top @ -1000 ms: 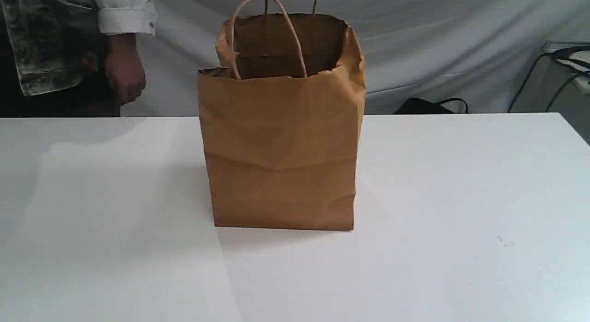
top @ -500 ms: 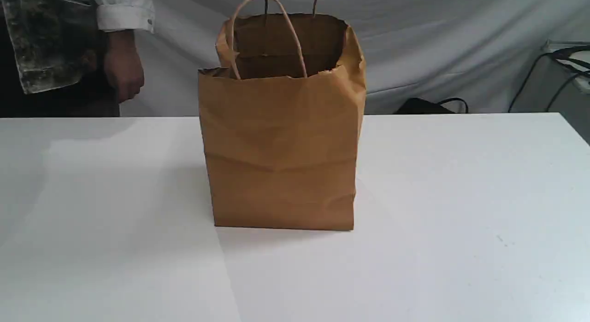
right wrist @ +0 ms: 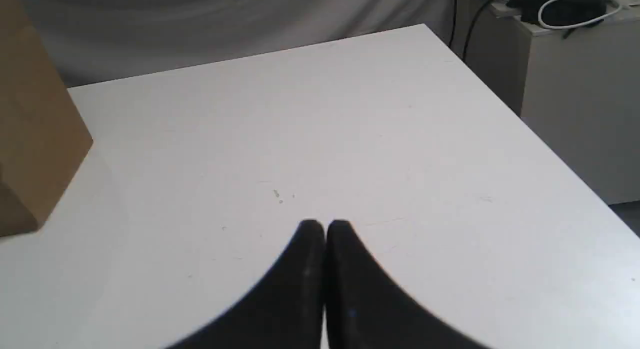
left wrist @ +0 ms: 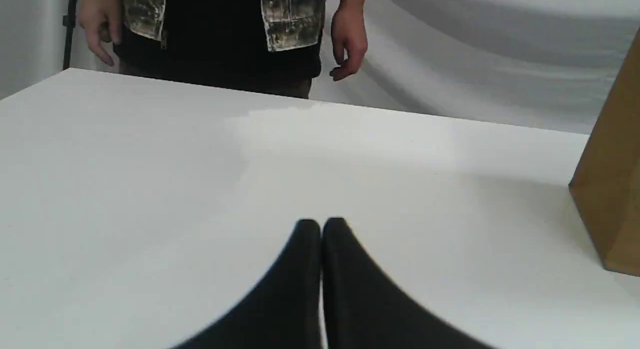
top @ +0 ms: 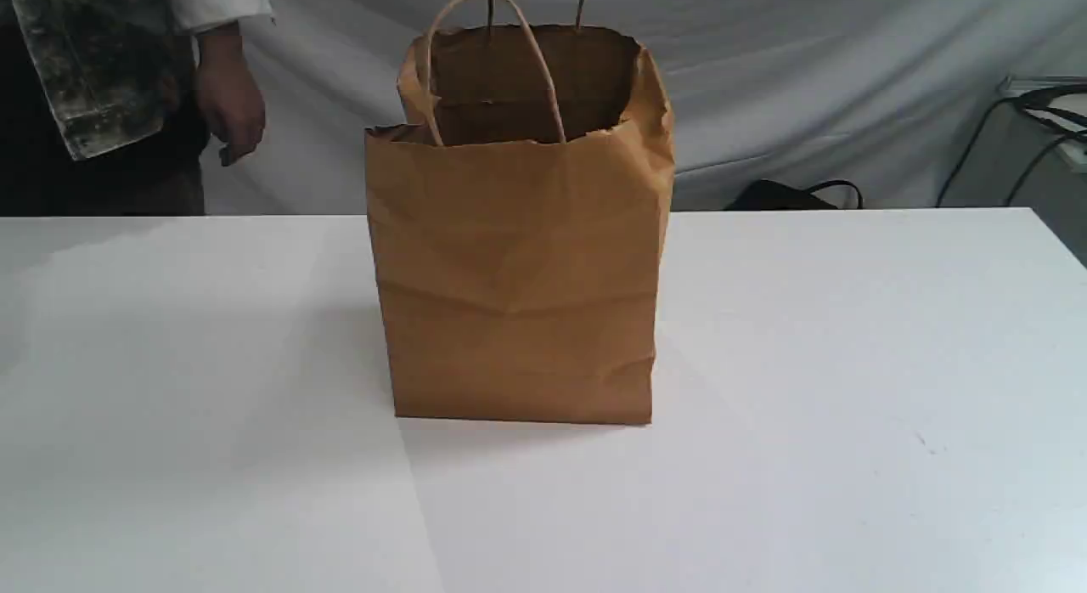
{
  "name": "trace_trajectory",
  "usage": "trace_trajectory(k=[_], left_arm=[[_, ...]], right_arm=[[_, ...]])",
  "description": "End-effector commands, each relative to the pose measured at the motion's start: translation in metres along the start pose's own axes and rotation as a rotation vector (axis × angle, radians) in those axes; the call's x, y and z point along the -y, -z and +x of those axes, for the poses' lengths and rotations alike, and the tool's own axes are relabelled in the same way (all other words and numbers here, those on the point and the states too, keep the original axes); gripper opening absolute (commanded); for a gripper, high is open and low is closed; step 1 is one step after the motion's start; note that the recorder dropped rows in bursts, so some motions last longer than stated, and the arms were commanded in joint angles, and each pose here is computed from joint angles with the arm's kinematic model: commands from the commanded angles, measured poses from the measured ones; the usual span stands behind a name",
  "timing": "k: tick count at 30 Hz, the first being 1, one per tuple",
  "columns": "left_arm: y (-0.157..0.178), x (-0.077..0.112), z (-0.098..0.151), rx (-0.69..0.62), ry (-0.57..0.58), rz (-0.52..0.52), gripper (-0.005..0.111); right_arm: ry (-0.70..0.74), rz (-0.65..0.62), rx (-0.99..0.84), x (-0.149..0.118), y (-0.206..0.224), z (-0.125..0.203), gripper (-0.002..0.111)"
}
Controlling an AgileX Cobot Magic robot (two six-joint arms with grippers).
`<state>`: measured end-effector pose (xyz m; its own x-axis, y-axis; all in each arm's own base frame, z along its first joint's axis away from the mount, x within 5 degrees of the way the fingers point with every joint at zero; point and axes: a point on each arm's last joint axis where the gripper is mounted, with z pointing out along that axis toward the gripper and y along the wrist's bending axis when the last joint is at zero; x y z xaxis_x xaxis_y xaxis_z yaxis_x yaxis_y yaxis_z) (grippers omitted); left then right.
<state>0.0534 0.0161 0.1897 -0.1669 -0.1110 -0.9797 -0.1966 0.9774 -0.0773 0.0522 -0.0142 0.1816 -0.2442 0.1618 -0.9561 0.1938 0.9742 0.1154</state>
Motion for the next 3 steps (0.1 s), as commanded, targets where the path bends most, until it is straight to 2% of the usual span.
trace_trajectory(k=[1,3], left_arm=[[-0.0002,0.0005,0.0008,0.004,0.001,0.007,0.000],[-0.0002,0.0005,0.0008,0.004,0.001,0.007,0.000]], right_arm=[[-0.006,0.003,0.009,0.0002,0.0001,0.0002,0.000],[-0.006,0.003,0.009,0.0002,0.0001,0.0002,0.000]])
